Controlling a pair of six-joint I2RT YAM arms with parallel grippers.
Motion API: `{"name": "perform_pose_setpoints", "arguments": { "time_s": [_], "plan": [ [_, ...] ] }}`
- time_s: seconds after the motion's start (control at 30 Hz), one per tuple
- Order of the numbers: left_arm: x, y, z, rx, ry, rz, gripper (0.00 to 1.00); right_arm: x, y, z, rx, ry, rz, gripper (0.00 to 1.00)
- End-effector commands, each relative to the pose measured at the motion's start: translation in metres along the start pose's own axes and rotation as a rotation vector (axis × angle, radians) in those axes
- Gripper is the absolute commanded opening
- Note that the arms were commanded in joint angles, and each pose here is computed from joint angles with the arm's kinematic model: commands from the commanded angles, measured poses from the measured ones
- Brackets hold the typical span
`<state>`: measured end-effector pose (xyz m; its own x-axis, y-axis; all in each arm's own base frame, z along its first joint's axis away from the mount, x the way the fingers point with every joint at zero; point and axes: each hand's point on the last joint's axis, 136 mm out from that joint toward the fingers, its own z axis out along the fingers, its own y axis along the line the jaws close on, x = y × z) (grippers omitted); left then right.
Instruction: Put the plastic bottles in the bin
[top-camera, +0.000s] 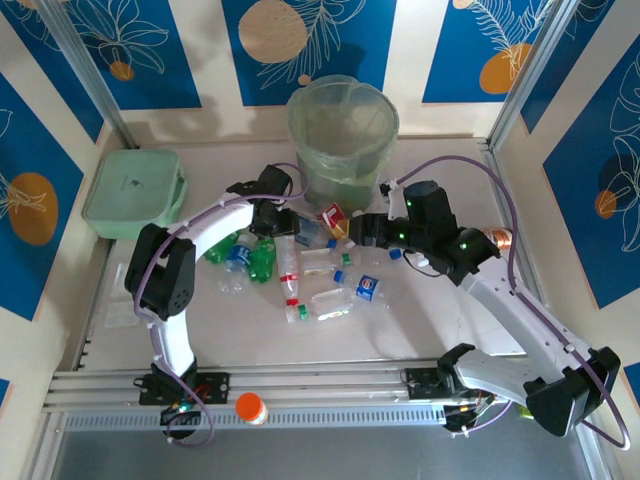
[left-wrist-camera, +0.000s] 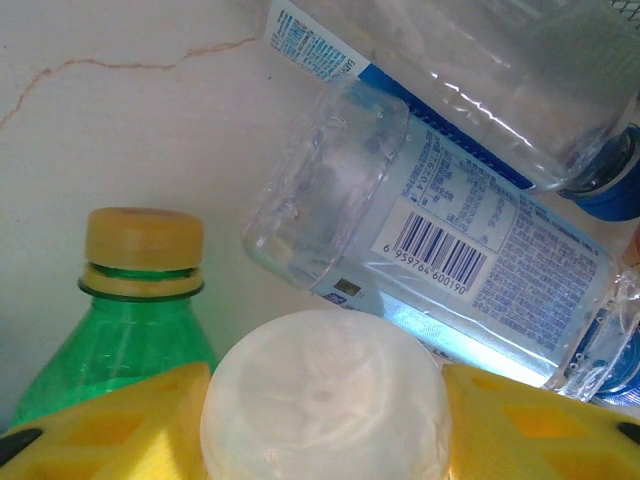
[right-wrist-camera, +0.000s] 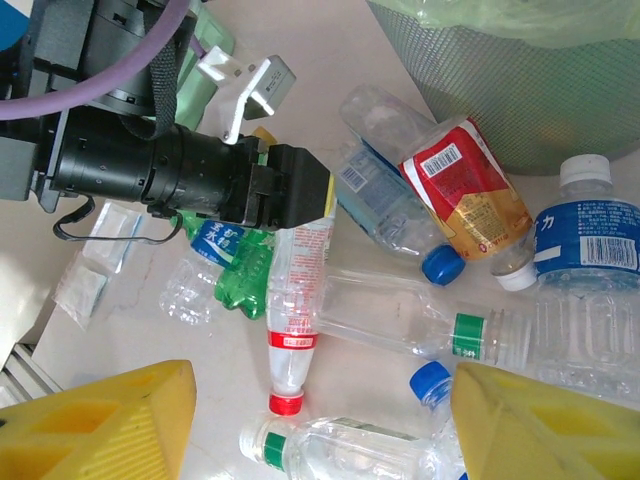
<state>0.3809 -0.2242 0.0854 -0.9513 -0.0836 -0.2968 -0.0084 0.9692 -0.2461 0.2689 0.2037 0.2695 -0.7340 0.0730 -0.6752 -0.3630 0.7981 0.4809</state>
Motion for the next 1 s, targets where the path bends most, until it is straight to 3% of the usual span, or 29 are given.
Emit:
{"name": "perform_pose_setpoints", "arguments": {
  "time_s": [0.0,0.43,0.67,0.77,0.83,0.97],
  "plan": [
    [-0.004,-0.010,-0.011,0.023,-0.019,0.019,0.55,-0.002,0.004,-0.008,-0.021,-0.016,-0.006,0.68],
    [-0.014,-0.017,-0.097,0.088,-0.162,0.042,0.53,-0.009,0.012,-0.014,-0.041,-0.032,-0.016,0.68],
    [-0.017,-0.024,-0.156,0.177,-0.303,0.134,0.52,-0.006,0.035,-0.009,-0.150,0.016,-0.091,0.69],
    [-0.015,-0.044,-0.185,0.323,-0.398,0.196,0.51,-0.002,0.053,-0.004,-0.228,0.067,-0.116,0.72],
    [-0.009,-0.070,-0.208,0.509,-0.451,0.256,0.51,0.003,0.066,0.001,-0.299,0.122,-0.124,0.75],
    [-0.001,-0.106,-0.244,0.777,-0.482,0.298,0.49,0.006,0.087,0.010,-0.367,0.160,-0.099,0.80]
  ]
}}
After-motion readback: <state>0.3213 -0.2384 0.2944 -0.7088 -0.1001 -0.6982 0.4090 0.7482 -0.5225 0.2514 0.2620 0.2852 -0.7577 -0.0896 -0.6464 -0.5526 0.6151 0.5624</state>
